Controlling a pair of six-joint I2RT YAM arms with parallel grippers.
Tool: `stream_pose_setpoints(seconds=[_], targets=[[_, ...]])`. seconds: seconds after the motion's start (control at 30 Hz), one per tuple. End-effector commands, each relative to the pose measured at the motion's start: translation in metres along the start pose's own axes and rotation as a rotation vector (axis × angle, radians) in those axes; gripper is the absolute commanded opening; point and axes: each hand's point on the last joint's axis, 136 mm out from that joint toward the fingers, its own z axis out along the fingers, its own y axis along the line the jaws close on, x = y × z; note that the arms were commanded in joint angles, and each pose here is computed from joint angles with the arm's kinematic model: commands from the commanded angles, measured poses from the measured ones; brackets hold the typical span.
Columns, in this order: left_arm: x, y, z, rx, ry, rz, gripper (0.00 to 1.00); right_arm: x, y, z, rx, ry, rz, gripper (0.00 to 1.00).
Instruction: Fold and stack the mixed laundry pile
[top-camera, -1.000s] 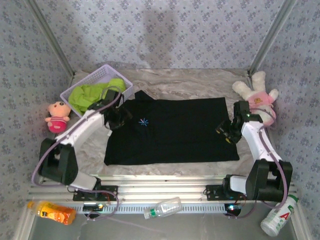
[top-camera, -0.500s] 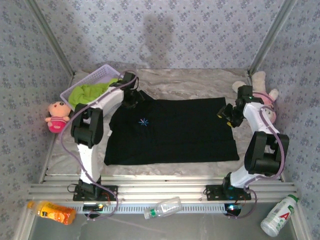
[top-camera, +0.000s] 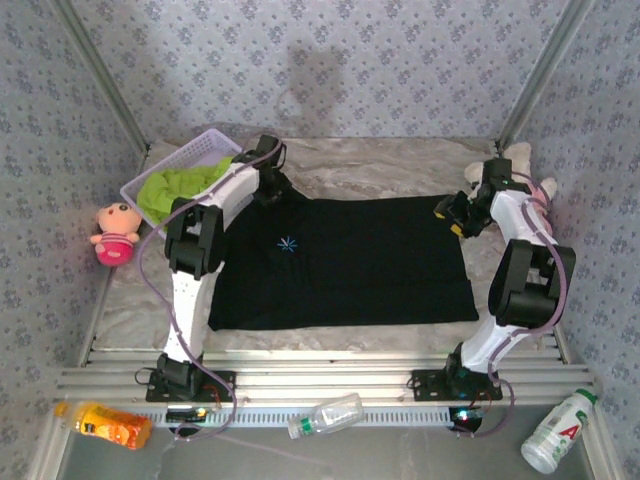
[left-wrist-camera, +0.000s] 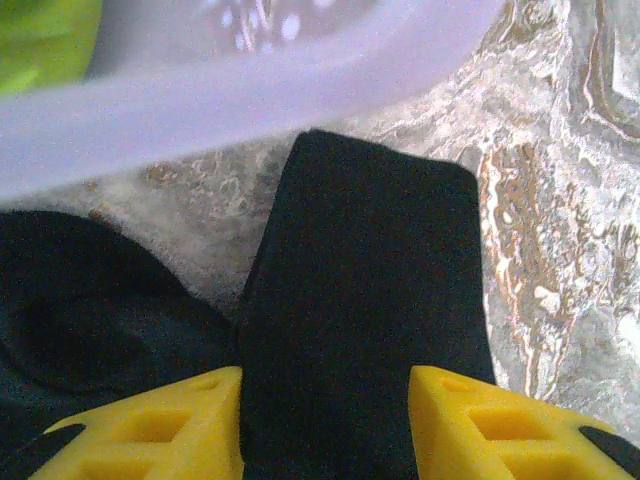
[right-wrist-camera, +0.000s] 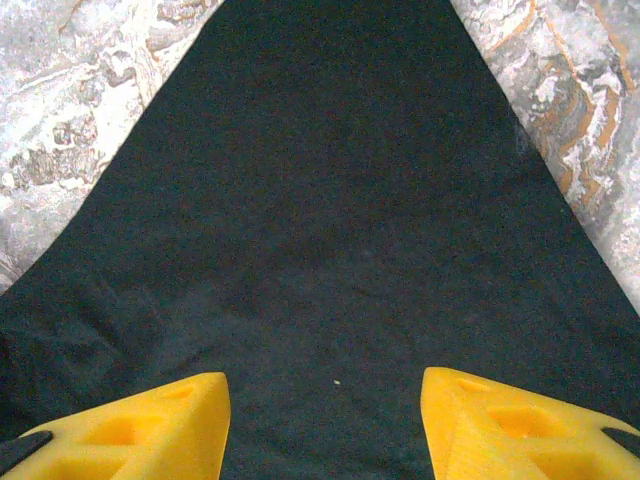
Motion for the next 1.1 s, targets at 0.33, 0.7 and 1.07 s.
stream_pose_setpoints(seconds=[0.33,0.7,1.07], targets=[[-0.001,0.002,-0.029,-0.047,0.025,0.043,0.0,-0.046,0.011,0.009,-0.024,-0.079,-0.018,0.55],[0.069,0.015,-0.066,-0.017,0.124,0.05,0.01,-0.102,-0.004,0.056,0.138,-0.165,0.015,0.54],[0.085,0.036,-0.079,-0.065,0.122,0.044,0.03,-0.12,0.0,0.112,0.248,-0.077,-0.042,0.53]])
